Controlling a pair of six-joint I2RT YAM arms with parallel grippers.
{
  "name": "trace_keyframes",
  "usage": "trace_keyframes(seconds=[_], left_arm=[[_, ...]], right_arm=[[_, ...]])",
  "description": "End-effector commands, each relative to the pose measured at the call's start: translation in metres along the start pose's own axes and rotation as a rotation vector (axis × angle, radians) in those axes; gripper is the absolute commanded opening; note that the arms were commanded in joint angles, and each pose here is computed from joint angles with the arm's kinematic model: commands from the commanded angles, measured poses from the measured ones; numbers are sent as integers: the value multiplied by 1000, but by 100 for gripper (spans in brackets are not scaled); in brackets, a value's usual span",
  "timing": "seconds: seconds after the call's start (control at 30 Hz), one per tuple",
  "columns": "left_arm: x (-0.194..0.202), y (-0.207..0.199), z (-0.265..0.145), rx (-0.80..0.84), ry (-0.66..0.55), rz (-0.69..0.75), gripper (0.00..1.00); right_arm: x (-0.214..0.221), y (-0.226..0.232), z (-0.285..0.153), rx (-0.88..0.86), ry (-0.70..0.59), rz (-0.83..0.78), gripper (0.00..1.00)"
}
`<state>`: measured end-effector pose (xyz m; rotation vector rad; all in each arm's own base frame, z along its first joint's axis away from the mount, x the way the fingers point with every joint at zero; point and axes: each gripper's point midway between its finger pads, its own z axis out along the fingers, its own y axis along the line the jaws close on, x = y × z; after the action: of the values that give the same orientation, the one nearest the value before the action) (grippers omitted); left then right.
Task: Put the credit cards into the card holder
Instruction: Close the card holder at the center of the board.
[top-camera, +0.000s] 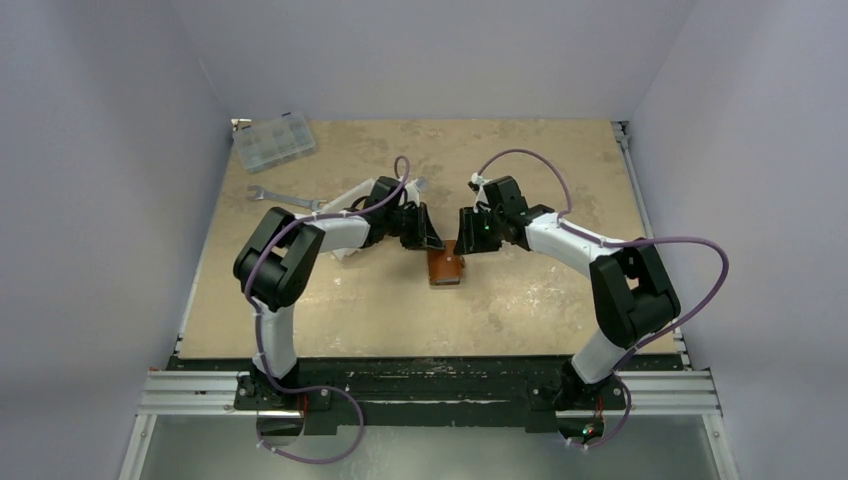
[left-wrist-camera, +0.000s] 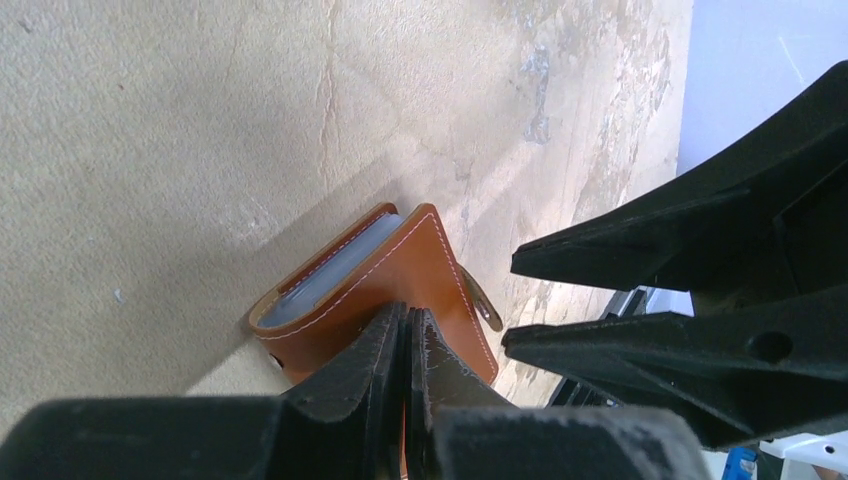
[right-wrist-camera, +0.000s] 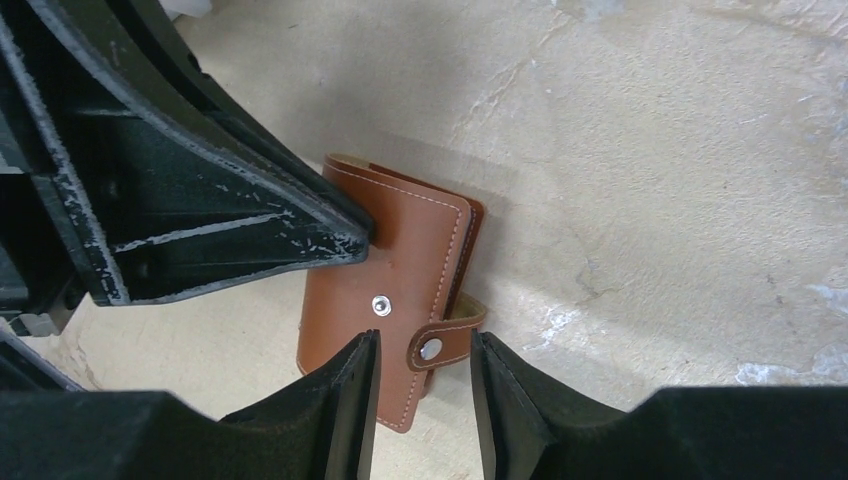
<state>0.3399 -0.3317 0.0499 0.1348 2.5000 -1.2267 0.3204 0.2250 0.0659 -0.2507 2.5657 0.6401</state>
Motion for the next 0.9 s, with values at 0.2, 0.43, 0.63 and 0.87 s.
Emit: trace_keyframes(seconds=[0.2, 0.43, 0.63, 0.87], left_arm=[[-1, -3, 16, 14, 11, 37, 2], [2, 3, 17, -1, 17, 34, 1], [3, 3, 16, -7, 18, 36, 0], [3, 4, 15, -15, 17, 41, 0]], right_arm=[[-8, 11, 2, -26, 2, -43, 41], [-3, 7, 8, -16, 14, -40, 36], [3, 5, 9, -12, 34, -38, 36], [7, 7, 7, -24, 36, -32, 36]])
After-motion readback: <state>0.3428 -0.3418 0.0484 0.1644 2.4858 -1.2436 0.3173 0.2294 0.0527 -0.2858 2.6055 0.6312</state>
